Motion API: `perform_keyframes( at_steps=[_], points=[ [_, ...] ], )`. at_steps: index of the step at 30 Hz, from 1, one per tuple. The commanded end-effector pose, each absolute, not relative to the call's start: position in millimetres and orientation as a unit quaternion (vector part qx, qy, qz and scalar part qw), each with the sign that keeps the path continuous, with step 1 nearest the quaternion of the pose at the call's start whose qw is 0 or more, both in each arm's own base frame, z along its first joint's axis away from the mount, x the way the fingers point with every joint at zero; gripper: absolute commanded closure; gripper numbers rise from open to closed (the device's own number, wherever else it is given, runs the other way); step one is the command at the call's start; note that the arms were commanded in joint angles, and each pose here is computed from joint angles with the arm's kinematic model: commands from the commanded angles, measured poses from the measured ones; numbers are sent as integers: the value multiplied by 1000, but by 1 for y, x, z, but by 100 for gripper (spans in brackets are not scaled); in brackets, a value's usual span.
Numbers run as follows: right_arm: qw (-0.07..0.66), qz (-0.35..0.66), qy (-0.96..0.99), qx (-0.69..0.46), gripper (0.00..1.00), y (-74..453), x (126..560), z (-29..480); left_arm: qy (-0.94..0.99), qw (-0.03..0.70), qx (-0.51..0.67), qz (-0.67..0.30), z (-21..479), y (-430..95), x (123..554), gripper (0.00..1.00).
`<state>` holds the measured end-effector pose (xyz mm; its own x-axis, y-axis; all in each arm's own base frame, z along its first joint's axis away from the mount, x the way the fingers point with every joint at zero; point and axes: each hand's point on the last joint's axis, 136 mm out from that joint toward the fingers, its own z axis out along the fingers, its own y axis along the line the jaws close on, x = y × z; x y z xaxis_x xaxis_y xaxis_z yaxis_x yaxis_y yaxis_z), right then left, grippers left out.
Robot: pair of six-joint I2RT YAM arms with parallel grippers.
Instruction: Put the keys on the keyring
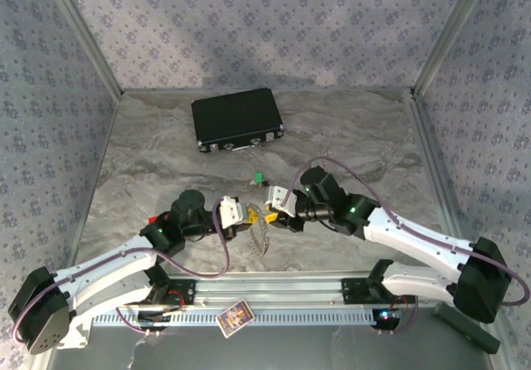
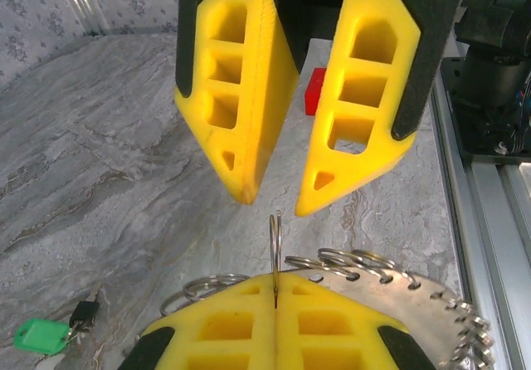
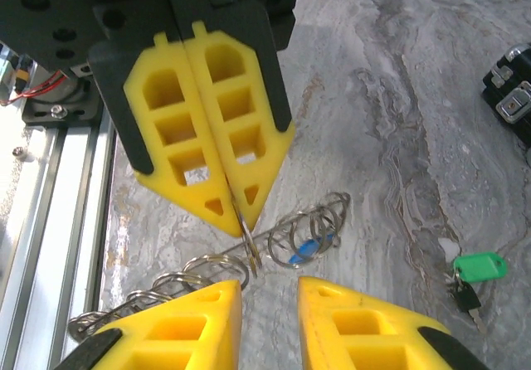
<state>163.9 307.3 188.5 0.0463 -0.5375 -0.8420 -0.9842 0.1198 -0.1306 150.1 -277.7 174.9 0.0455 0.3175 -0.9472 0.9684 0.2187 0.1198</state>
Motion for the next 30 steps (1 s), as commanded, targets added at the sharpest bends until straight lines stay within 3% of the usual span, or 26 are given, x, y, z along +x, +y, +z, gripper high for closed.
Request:
perform_keyframes(
  at_steps=[1,11,14,30],
  points=[
    [406,298,619,-602,78,314,163,193,576,509,541,-341,187,-283,144,100],
    [391,315,611,-611,90,318,156,191,571,510,543,-344,189,-284,143,100],
    [387,321,609,-613,100,319,155,192,571,511,542,-345,190,-284,143,100],
    [361,324,593,-642,100,328,144,192,591,501,531,-344,187,-286,148,90]
  ],
)
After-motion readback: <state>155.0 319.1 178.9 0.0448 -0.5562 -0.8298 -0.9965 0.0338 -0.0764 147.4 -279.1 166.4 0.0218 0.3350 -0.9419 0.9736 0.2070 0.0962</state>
